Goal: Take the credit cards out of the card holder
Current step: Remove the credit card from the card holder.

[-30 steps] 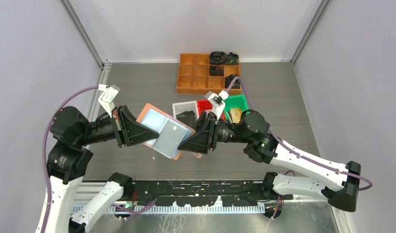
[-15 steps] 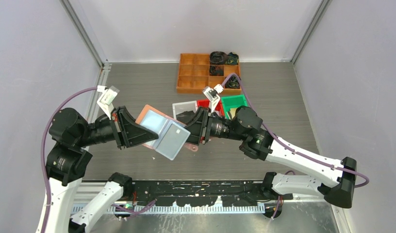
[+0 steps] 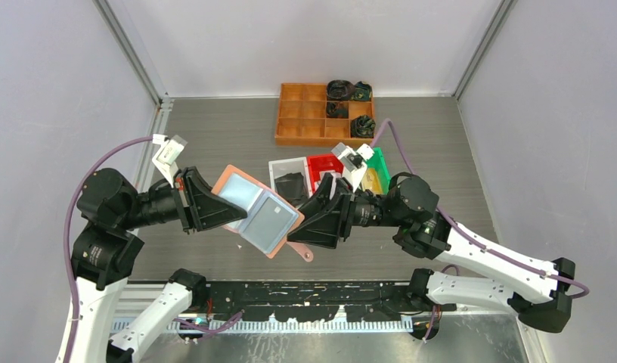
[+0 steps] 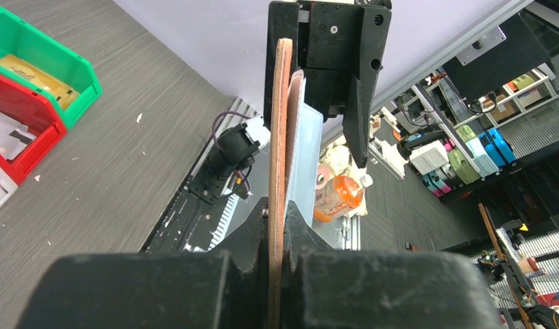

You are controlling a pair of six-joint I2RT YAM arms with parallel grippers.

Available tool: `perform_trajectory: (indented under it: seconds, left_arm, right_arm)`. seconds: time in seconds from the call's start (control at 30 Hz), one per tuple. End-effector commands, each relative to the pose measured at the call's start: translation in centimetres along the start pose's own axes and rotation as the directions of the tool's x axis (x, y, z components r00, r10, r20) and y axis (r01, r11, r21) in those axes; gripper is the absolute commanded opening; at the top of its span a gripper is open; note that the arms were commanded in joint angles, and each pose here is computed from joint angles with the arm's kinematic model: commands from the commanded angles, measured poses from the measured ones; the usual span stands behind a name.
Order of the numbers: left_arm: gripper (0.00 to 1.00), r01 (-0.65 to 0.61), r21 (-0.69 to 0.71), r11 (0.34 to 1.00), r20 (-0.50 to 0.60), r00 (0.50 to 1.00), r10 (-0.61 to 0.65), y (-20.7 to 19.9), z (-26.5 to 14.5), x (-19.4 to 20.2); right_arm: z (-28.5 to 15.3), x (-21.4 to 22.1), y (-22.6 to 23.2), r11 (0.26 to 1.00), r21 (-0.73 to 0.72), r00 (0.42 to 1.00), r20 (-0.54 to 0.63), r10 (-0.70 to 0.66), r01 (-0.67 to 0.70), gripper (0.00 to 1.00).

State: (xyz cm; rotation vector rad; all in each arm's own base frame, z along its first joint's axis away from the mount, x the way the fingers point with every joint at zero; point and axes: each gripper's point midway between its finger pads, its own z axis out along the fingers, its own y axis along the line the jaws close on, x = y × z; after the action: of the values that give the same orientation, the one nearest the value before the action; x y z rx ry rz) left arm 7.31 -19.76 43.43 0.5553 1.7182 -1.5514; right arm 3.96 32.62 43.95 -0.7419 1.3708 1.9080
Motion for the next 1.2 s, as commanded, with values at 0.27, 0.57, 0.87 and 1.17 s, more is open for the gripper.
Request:
perform_trajectory:
  seconds: [0.27, 0.57, 0.87, 1.17]
  left_arm:
    - [0.0, -0.061, 0.02, 0.998, 0.034, 0.998, 0.06, -1.7, -0.4, -1.2]
    - [0.0, -0.052, 0.029, 0.998, 0.036, 0.998, 0.051, -1.8, -0.2, -1.5]
    - [0.0, -0.047, 0.028, 0.999, 0.037, 0.998, 0.045, -1.8, -0.2, -1.6]
    - [0.0, -0.049, 0.03, 0.998, 0.038, 0.998, 0.048, -1.9, -0.2, -1.5]
  right_arm:
    - [0.1, -0.1, 1.0, 0.997, -0.036, 0.998, -0.019, -0.064, 0.063, 0.4]
    - [-0.4, 1.1, -0.1, 0.998, 0.005, 0.996, -0.058, -0.065, 0.066, 0.33]
    - [0.0, 0.6, -1.3, 0.995, 0.066, 0.997, -0.045, -0.07, 0.073, 0.22]
    - [0.3, 0.0, -1.6, 0.994, 0.086, 0.998, -0.018, -0.06, 0.062, 0.18]
